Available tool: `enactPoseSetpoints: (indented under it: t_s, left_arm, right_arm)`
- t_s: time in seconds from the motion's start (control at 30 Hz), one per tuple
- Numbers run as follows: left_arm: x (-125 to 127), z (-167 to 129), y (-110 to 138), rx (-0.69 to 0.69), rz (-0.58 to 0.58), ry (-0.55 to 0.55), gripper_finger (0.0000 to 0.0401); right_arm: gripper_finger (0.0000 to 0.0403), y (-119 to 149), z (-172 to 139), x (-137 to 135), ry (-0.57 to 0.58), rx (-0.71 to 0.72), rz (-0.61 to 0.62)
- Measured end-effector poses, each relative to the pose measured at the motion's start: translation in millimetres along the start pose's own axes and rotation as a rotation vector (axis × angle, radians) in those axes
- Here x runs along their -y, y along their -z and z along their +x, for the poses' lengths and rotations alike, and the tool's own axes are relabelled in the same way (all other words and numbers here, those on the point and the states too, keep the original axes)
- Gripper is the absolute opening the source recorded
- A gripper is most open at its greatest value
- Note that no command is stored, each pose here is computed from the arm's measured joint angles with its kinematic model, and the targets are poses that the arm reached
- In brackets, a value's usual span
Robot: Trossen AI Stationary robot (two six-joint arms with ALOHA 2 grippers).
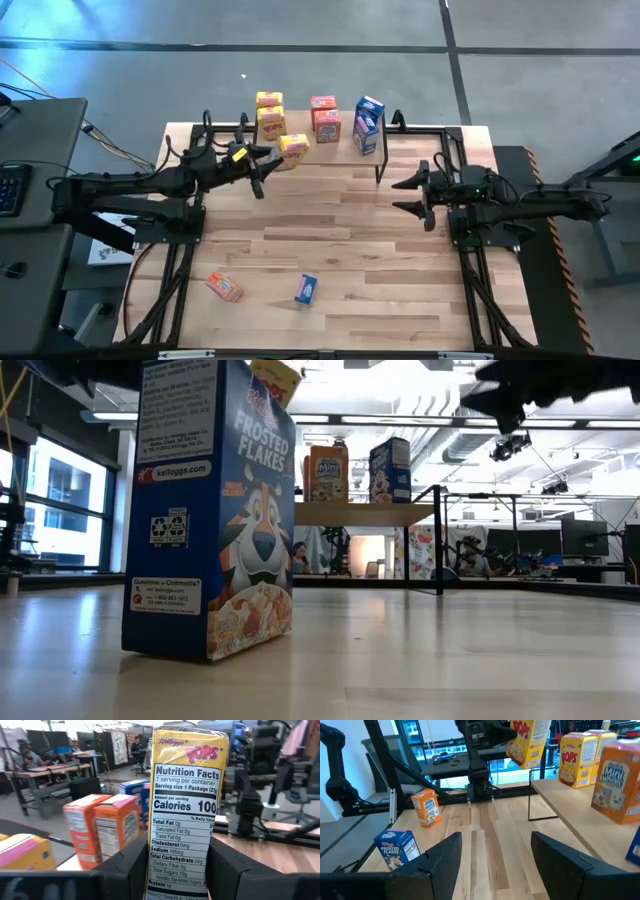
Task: Stack cereal on shelf
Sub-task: Put the yellow cereal box aligned with the other yellow cereal box on the shelf
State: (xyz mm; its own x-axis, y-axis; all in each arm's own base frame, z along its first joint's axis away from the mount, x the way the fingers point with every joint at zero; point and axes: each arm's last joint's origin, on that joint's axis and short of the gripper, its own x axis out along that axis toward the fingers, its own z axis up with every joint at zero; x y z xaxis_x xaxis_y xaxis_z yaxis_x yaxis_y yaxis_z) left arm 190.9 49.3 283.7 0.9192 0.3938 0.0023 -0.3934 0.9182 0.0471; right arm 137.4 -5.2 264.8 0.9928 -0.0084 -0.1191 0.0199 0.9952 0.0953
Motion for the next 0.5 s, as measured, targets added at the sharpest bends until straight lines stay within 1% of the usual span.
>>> enactPoseSetpoints:
  t_s: [0.2, 0.37, 0.5]
  left_arm:
    - [-11, -1, 16, 0.053, -0.008, -0.021, 0.0149]
    - [-20, -2, 22, 0.057, -0.013, -0.044, 0.0149]
    - [-23, -2, 22, 0.096, -0.013, -0.009, 0.0149]
  right_arm:
    - [0.0232, 31, -4, 3, 0.0, 0.005, 0.042]
    - [0.0232, 56, -2, 5, -0.002, 0.043, 0.07]
    - [0.0232, 71, -2, 7, -0.004, 0.077, 0.085]
